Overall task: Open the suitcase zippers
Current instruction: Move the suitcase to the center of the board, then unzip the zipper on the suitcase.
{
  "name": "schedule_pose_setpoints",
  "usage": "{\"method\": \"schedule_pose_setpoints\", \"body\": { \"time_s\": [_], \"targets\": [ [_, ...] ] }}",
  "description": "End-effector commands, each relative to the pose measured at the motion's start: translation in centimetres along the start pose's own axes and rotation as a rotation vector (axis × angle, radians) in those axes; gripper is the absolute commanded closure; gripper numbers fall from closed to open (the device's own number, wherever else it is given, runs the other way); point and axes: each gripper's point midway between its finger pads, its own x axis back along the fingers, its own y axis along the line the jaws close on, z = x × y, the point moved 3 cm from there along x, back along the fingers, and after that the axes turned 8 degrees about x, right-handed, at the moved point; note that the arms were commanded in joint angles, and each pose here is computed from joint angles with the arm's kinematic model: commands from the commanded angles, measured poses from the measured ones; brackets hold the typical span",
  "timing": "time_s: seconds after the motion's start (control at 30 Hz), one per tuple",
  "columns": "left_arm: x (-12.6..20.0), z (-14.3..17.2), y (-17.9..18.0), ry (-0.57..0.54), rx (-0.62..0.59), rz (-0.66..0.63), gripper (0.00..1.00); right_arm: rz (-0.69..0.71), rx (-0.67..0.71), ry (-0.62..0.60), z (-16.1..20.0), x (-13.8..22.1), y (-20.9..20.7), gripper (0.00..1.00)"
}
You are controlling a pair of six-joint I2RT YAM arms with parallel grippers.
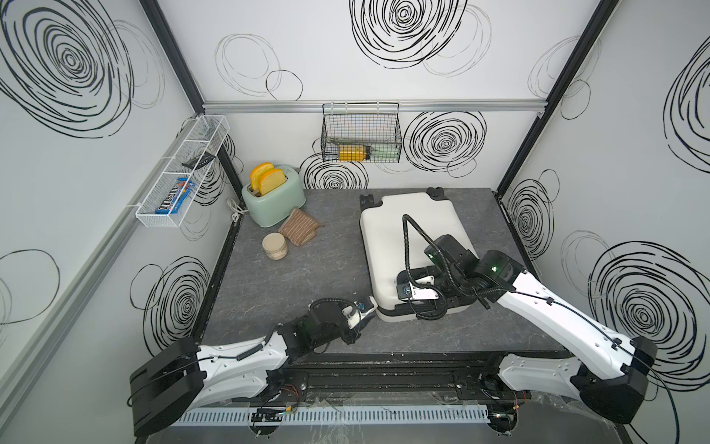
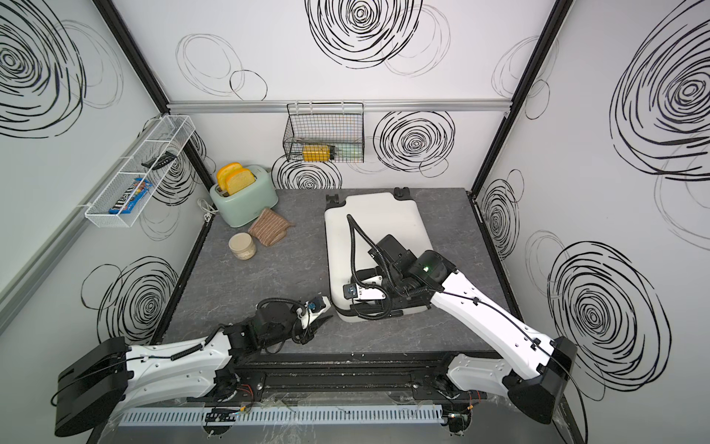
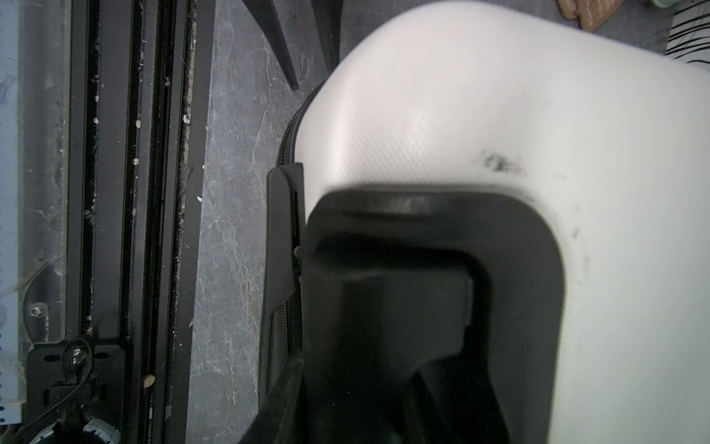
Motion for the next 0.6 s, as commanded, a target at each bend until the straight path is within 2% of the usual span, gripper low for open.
{"method": "schedule_pose_setpoints", "body": {
  "time_s": [0.0,0.3,0.57],
  "targets": [
    [0.25,-2.01,-0.06,-0.125,0.03,0.021,0.68,0.378,0.085,-0.124,-2.53,5.11,-5.98,1.0],
    [-0.28,-2.6,0.03,-0.153,0.024,0.049,0.77,0.375,0.087,-0.131,-2.61,5.18,-5.92,1.0],
    [-0.4,-2.97,0.81,-0.177,0.042,0.045,0.7,0.362,0.087,-0.13,-2.66,5.15,-5.85,1.0]
  ]
}}
